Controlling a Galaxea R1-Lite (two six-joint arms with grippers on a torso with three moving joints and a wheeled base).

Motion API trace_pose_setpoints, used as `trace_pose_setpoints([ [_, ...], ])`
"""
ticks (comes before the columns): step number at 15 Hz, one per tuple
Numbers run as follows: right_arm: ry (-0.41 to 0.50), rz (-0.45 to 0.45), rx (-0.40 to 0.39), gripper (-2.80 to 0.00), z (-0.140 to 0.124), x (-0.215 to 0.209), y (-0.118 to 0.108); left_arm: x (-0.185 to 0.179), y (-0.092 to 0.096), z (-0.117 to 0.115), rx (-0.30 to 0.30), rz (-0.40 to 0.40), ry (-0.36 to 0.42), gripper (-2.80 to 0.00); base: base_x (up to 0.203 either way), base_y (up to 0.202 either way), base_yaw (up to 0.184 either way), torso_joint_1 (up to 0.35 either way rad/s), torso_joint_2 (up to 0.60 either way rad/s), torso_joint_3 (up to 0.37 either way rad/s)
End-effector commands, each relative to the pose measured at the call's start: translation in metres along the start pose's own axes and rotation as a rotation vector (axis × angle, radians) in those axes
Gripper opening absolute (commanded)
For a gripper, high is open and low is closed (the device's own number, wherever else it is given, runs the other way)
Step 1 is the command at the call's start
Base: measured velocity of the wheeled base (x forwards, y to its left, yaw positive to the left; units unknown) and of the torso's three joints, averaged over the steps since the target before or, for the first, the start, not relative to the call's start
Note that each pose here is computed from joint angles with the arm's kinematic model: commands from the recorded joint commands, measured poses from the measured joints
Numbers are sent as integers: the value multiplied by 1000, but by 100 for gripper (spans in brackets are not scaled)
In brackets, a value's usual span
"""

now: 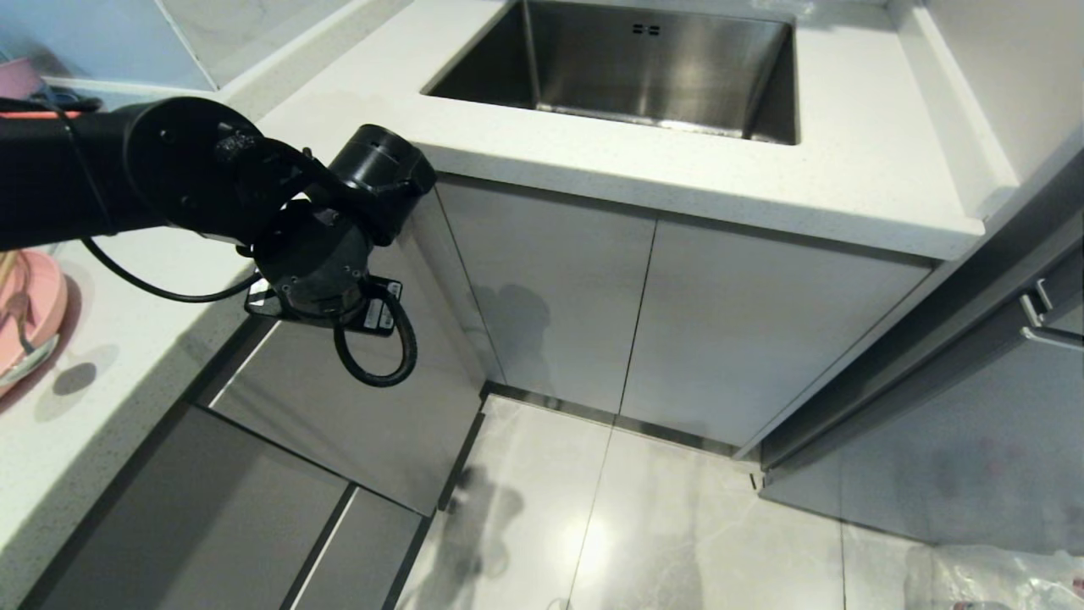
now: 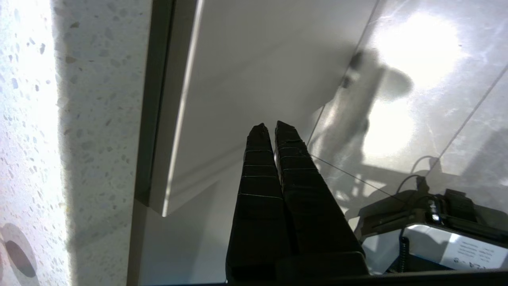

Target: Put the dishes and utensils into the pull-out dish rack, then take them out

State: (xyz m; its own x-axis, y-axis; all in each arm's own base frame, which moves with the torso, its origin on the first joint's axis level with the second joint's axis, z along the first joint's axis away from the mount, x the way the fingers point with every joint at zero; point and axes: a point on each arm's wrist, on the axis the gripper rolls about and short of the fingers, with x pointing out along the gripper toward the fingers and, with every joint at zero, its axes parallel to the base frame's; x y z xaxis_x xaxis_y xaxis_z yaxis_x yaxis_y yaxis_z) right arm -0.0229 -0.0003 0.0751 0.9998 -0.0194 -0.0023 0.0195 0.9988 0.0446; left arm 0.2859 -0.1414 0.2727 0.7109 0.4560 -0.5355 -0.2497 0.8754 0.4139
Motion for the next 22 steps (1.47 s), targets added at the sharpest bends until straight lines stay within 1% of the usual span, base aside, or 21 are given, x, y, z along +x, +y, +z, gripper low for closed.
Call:
trace_pose_setpoints([
  [1,2,-1,1,-280,0,0,0,-8,1,-1,-1,-12,-15,-280,0,0,0,0,0,0],
  [4,2,-1,1,-280,0,0,0,-30,2,1,-21,-81,-66,-280,0,0,0,0,0,0],
  [5,2,0,0,-280,0,0,0,-42,8,3,-50,-123,-98,-280,0,0,0,0,0,0],
  [7,2,-1,0,-280,0,0,0,-68,24,6,-111,-262,-160,-280,0,0,0,0,0,0],
  [9,2,-1,0,-280,0,0,0,-89,45,5,-150,-400,-196,-280,0,0,0,0,0,0],
  [11,2,-1,0,-280,0,0,0,-111,75,1,-190,-539,-238,-280,0,0,0,0,0,0],
  [13,2,-1,0,-280,0,0,0,-129,109,-9,-235,-620,-283,-280,0,0,0,0,0,0],
  [15,2,-1,0,-280,0,0,0,-140,143,-24,-283,-653,-324,-280,0,0,0,0,0,0],
  [17,2,-1,0,-280,0,0,0,-159,192,-47,-355,-660,-415,-280,0,0,0,0,0,0],
  [18,2,-1,0,-280,0,0,0,-168,211,-63,-384,-647,-453,-280,0,0,0,0,0,0],
  [19,2,0,0,-280,0,0,0,-175,224,-78,-400,-628,-481,-280,0,0,0,0,0,0],
  [20,2,-1,0,-280,0,0,0,-182,232,-96,-409,-591,-503,-280,0,0,0,0,0,0],
  [22,2,1,1,-280,0,0,0,-195,240,-132,-407,-531,-548,-280,0,0,0,0,0,0],
])
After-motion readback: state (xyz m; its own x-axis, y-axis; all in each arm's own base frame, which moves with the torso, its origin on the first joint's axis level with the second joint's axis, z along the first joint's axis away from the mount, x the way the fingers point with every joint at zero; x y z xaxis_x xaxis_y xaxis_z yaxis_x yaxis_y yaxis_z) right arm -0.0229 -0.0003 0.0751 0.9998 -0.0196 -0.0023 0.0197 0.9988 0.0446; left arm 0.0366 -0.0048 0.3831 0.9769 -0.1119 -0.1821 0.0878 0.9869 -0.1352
